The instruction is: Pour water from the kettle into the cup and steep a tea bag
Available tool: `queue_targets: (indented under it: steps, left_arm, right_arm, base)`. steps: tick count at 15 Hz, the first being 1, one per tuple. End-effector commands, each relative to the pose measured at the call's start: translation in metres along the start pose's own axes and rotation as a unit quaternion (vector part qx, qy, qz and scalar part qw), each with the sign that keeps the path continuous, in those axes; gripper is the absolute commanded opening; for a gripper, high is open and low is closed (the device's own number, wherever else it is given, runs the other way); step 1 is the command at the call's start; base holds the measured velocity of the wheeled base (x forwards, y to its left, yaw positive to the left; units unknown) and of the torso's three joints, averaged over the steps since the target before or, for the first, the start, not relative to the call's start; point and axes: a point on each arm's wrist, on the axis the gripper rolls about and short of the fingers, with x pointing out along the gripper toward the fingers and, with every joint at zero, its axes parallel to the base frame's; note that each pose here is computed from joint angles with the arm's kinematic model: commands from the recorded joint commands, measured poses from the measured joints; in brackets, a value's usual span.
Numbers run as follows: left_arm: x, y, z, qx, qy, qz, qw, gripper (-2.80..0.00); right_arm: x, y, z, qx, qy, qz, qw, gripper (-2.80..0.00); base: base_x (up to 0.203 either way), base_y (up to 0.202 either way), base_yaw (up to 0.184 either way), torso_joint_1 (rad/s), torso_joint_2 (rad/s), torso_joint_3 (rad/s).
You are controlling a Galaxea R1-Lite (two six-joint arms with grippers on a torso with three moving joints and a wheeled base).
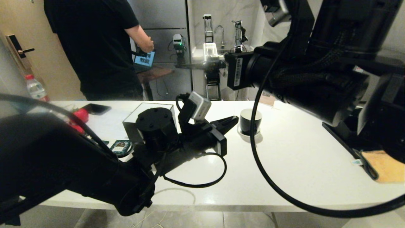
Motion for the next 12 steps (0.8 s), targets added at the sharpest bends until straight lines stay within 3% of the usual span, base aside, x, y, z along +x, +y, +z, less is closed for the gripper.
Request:
queue_targets:
  steps: [1,12]
  left_arm:
    - [0.0,0.0,0.0,0.001,-0.003,-0.001,1.0,-2.8]
    - [-0.009,-0.003,0.006,0.001,-0.002,0.0,1.0,-2.8]
  right_arm:
    - [0.0,0.0,0.0,0.0,-0.001,-0.001,1.0,-2.8]
    - [0.001,-0.012,-0.005,-0.002,0.007,-0.02,1.0,-2.8]
  base:
    - [0.0,0.0,0.0,0.0,0.0,0.0]
    - [0.0,0.0,0.0,0.0,0.0,0.0]
